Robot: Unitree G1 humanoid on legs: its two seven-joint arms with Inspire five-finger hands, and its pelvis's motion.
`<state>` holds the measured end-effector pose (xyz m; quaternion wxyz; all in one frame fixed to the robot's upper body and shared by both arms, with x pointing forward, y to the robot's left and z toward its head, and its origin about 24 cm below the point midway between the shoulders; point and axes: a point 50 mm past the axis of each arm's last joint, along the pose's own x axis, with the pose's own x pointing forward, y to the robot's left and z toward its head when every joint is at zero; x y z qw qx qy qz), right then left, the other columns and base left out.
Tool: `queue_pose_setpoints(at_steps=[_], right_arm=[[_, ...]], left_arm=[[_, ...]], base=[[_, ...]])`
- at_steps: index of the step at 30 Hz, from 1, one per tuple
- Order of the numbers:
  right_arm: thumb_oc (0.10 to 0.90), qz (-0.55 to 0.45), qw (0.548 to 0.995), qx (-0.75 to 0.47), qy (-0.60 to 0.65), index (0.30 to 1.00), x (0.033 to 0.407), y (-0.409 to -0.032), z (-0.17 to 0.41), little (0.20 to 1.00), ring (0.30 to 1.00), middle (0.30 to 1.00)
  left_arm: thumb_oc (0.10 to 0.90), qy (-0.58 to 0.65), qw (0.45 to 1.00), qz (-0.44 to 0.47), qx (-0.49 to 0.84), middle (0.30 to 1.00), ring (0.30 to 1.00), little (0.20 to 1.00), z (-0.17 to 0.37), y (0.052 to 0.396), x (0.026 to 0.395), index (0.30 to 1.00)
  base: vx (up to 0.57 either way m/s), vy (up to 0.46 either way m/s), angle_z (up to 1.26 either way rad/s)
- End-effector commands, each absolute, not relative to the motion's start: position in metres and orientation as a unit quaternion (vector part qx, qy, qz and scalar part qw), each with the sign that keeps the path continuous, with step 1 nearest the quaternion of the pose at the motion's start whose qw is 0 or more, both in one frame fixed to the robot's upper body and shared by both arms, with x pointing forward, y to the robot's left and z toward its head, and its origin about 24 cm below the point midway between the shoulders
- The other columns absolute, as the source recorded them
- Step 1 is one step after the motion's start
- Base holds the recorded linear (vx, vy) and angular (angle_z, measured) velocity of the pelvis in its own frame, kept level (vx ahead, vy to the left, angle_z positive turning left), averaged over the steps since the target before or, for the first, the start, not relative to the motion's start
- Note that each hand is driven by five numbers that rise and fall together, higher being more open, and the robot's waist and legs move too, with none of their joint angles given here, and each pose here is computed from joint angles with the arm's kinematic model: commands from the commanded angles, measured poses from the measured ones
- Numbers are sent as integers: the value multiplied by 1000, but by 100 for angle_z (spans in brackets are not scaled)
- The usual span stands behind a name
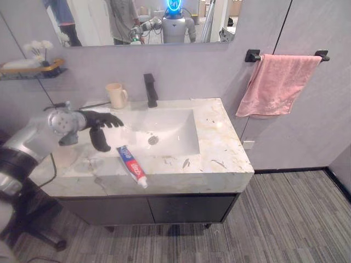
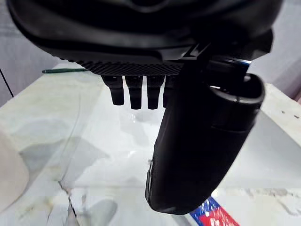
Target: Organize the bathroom.
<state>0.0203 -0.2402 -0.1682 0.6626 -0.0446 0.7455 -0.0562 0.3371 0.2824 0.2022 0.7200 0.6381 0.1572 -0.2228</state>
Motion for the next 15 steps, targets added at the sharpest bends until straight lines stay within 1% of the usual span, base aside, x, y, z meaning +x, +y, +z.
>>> queue_pose_setpoints(at_steps=[1,15], right_arm=[[800,-91,624,-56,774,900,4,-262,-162,900,900,900],[800,-90,616,-69,779,900,2,-262,-162,900,900,900]], left_arm=[[800,88,760,-111,634,900,900,900,270,302,335,900],[800,105,758,-99,636,900,900,900,246,305,337,900]], base=[[0,0,0],[0,0,0]])
